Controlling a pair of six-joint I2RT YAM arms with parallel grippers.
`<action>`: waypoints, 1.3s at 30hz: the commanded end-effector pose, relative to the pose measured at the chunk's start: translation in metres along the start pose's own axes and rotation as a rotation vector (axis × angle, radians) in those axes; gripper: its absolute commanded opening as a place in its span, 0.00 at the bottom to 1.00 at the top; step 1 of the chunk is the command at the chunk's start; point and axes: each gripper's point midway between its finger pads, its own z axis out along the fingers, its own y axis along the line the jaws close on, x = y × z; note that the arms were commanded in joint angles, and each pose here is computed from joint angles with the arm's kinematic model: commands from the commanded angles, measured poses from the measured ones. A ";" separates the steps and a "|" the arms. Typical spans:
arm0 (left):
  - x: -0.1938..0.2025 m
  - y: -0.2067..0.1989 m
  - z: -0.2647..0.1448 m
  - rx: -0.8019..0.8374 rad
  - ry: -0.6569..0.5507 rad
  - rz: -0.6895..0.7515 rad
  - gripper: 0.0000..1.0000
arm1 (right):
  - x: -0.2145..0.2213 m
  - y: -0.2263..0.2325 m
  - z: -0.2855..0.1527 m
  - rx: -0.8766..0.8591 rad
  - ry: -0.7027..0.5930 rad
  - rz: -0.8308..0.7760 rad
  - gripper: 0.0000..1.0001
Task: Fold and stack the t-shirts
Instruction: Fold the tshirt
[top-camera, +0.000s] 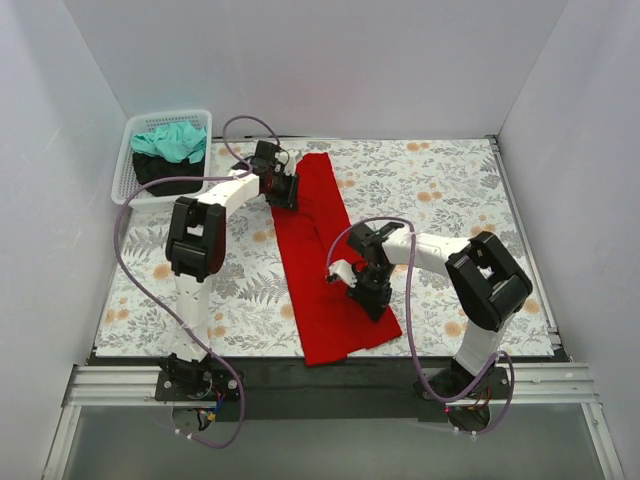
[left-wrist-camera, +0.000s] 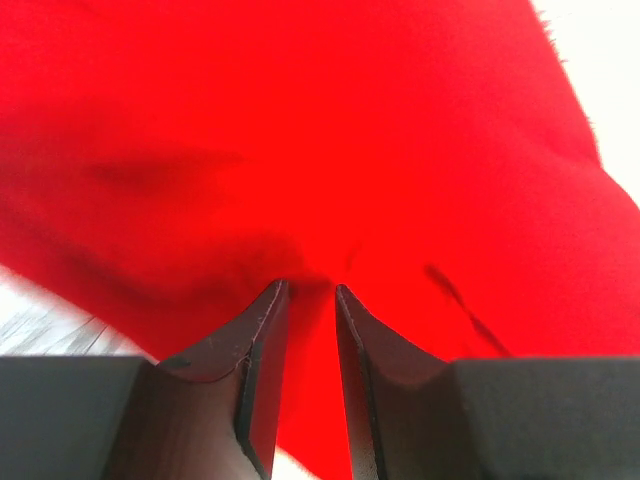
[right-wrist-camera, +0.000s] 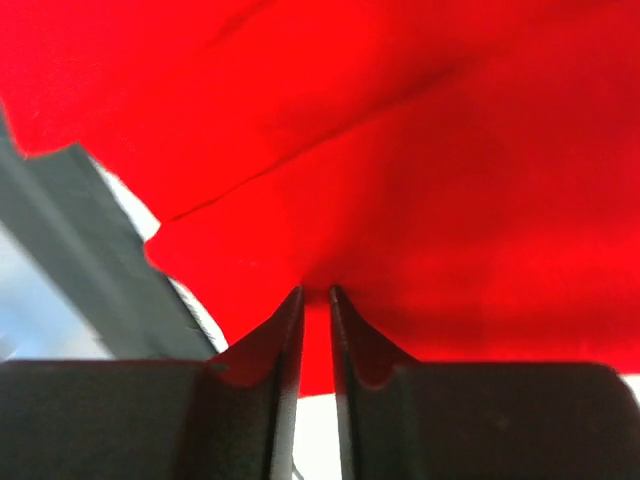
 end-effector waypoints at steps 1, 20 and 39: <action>0.008 -0.011 0.025 0.016 0.055 0.017 0.24 | -0.006 0.033 0.031 -0.118 0.016 -0.016 0.25; -0.108 -0.049 -0.032 0.154 -0.206 0.078 0.32 | -0.127 -0.112 -0.148 0.196 -0.462 0.088 0.44; 0.033 -0.057 -0.026 0.258 0.049 -0.070 0.25 | -0.162 -0.240 -0.096 0.400 -0.414 0.239 0.28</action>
